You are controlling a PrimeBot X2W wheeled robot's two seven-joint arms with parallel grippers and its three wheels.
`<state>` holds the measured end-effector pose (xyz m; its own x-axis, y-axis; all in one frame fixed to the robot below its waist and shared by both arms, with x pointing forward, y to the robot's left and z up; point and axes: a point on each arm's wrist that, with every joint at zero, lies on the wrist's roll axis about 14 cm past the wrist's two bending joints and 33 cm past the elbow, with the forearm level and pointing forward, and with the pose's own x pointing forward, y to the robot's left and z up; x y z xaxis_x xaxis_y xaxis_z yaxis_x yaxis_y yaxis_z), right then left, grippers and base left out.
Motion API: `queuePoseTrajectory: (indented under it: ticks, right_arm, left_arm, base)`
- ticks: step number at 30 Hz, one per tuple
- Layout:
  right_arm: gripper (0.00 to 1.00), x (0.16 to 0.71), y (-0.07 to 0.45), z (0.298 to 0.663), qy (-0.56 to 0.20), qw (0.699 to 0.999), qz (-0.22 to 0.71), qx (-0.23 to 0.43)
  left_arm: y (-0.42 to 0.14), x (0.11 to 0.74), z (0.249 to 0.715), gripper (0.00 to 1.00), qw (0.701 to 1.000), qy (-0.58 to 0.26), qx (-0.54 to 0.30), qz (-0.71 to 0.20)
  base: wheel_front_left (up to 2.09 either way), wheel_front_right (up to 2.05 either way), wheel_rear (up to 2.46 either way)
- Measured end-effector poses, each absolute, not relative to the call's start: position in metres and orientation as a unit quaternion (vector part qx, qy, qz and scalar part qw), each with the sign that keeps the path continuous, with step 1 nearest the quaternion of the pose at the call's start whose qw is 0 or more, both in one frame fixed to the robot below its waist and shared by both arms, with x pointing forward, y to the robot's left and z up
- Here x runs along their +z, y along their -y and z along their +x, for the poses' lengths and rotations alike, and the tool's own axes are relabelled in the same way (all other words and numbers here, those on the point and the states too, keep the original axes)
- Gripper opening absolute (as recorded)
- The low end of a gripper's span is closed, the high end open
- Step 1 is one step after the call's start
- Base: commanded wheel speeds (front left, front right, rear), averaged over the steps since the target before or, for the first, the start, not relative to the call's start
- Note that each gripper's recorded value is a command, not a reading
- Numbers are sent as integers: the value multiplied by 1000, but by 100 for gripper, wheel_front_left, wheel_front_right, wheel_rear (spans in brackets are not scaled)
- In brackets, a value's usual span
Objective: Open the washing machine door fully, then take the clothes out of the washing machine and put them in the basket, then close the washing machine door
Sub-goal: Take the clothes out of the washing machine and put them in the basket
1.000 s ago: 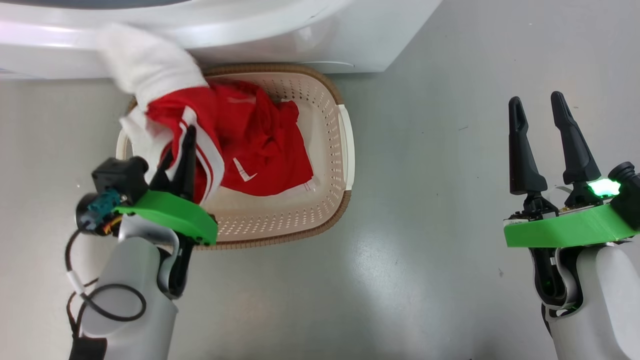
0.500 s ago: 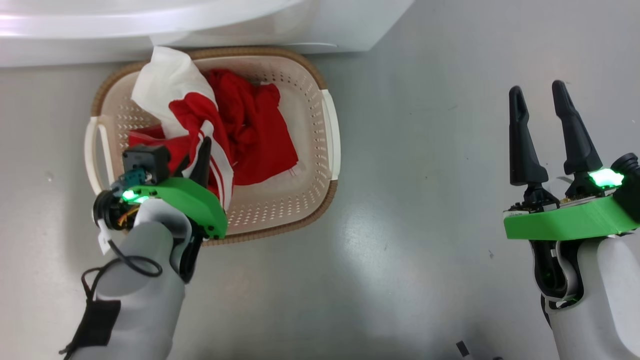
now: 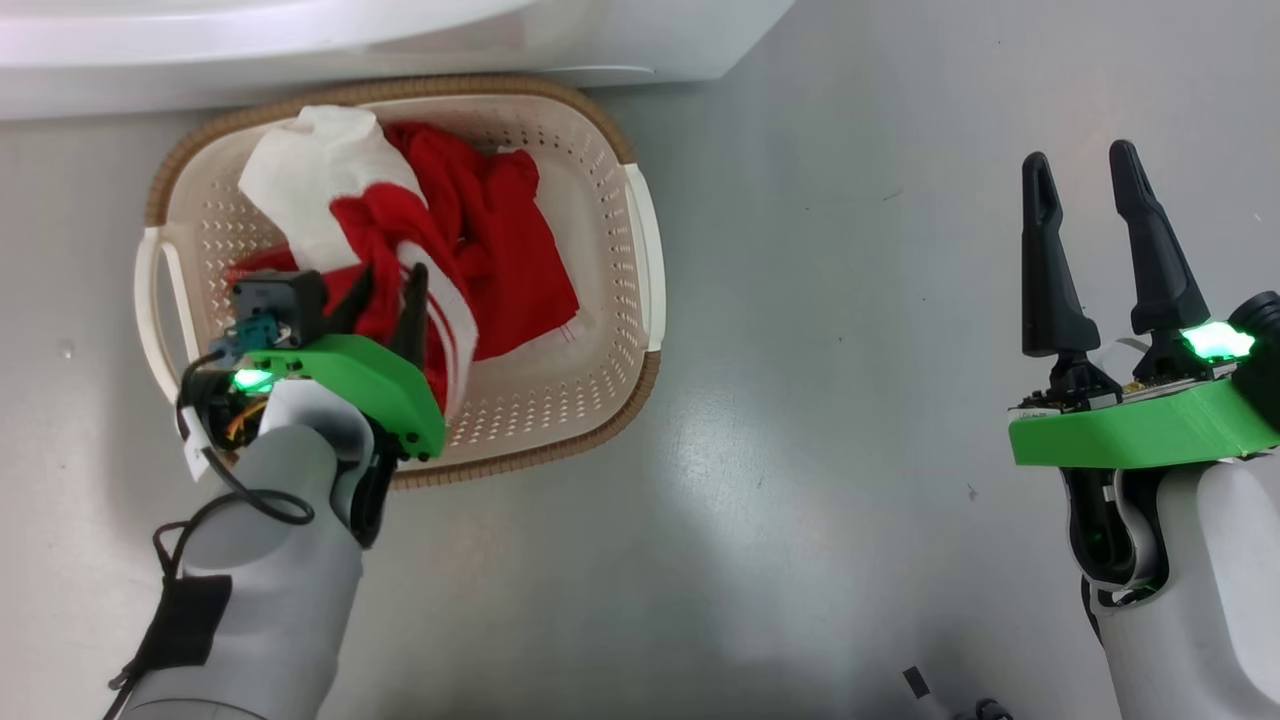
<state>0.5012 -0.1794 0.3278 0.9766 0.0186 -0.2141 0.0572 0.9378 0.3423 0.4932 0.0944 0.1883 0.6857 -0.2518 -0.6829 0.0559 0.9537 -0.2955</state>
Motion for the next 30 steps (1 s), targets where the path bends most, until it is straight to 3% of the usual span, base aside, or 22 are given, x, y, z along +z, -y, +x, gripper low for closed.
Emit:
queuePoseTrajectory:
  ticks: [19,30]
  right_arm:
    - [100,377,175,500,-65,982,180,2]
    - [100,411,177,479,-46,983,178,5]
  left_arm:
    - [-118,257,507,100,941,-301,-57,-145]
    - [-138,321,502,100,966,-217,-44,-132]
  base:
    - [0,0,0]
    - [0,0,0]
